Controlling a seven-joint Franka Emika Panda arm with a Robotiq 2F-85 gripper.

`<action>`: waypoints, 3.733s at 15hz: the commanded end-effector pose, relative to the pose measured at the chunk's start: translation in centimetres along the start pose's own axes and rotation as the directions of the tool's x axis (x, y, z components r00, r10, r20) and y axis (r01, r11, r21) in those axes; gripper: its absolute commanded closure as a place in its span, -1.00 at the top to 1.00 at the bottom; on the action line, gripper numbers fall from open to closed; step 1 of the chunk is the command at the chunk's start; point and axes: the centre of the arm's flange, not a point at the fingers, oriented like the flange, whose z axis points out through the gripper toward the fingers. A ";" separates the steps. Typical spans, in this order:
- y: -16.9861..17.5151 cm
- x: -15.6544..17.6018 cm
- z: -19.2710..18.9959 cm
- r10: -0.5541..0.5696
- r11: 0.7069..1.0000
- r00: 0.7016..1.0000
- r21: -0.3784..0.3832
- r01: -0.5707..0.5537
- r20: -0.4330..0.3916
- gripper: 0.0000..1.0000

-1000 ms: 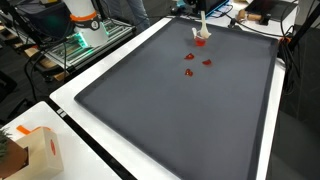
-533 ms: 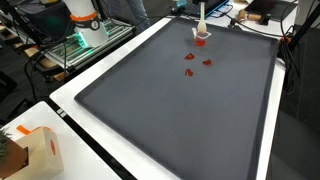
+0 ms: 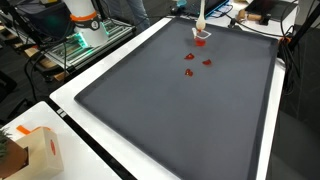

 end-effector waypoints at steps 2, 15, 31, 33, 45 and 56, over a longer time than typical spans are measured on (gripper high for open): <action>-1.8 0.1 0.2 -0.016 0.996 1.000 -0.089 0.017 0.011 -0.88; -8.0 -1.3 2.0 -0.057 0.928 0.997 -0.370 0.035 -0.048 -0.88; -18.4 -1.9 12.4 -0.056 0.656 0.975 -0.744 -0.126 -0.214 -0.88; -18.9 -1.6 13.8 -0.044 0.640 0.968 -0.751 -0.162 -0.247 -0.88; -19.1 1.5 18.0 -0.020 0.639 0.967 -0.748 -0.183 -0.253 -0.88; -16.5 3.9 16.2 -0.016 0.701 0.981 -0.702 -0.126 -0.192 -0.88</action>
